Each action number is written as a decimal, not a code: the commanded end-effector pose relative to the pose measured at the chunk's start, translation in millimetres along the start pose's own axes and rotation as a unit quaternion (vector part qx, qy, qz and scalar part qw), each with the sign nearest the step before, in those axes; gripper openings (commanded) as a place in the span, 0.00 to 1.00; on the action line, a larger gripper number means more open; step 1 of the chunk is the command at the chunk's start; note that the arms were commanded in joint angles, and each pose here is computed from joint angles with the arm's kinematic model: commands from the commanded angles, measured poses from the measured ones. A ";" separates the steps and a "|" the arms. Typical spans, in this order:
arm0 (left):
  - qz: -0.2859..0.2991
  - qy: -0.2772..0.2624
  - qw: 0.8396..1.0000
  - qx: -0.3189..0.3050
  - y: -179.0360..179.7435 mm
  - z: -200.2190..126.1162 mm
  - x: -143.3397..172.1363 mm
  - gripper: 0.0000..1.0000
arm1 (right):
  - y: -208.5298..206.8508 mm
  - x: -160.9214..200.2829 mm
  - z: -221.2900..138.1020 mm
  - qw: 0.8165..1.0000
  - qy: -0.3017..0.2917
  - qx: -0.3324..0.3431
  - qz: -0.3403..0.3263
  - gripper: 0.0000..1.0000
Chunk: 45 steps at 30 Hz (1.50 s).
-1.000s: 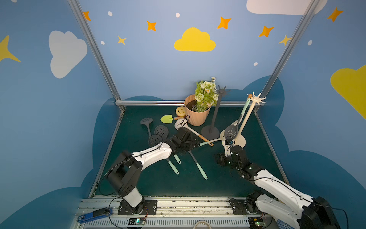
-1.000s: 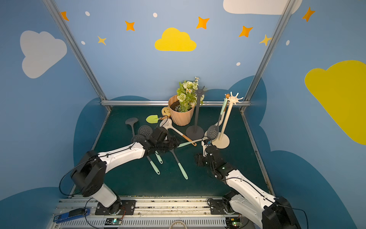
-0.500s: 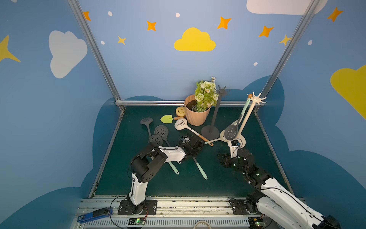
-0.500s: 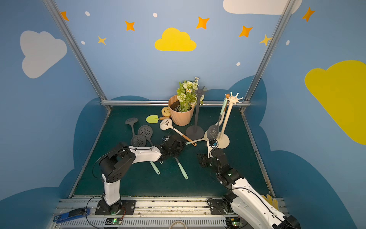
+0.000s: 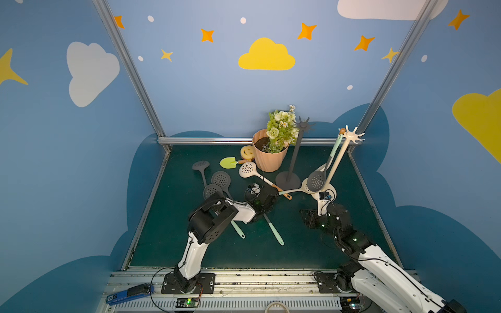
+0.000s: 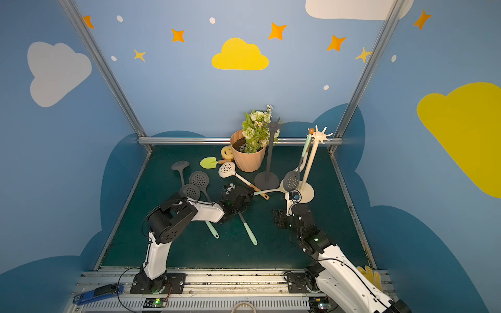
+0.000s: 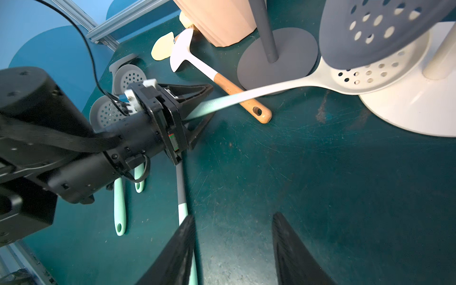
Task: Hang the skimmer on the kitchen utensil rack
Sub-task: Pick up the skimmer from the center of the board.
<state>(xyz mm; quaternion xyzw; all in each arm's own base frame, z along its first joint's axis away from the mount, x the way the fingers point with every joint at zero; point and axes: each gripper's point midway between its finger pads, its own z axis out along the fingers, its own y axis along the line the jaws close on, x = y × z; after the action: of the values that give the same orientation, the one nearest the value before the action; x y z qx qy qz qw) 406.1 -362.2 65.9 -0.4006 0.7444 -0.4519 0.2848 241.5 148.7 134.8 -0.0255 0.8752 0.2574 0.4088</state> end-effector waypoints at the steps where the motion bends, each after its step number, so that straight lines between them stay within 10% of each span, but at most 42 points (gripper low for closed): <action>1: 0.005 -0.020 0.998 0.053 -33.7 -14.5 -9.4 0.34 | 1.7 -8.0 -4.6 1.000 -0.003 0.001 -0.006 0.50; 29: 0.168 0.002 0.986 -0.010 -71.2 -52.5 -8.1 0.09 | 8.6 -31.6 -37.9 0.999 -0.013 0.011 -0.033 0.52; 32: 0.165 0.006 0.986 -0.020 -67.9 -49.9 -8.7 0.27 | 10.2 -31.0 -37.4 0.999 -0.008 0.008 -0.035 0.52; 45: 0.110 0.046 0.993 0.005 -57.5 -30.7 -0.1 0.37 | 12.8 -27.7 -35.4 0.999 -0.002 -0.003 -0.035 0.53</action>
<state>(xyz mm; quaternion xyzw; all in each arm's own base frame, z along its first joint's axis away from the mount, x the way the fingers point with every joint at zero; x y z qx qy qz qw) 398.4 -356.0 124.0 -0.2993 0.8048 -0.4132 0.3035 229.5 136.8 165.7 -0.0516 0.8797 0.2390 0.4079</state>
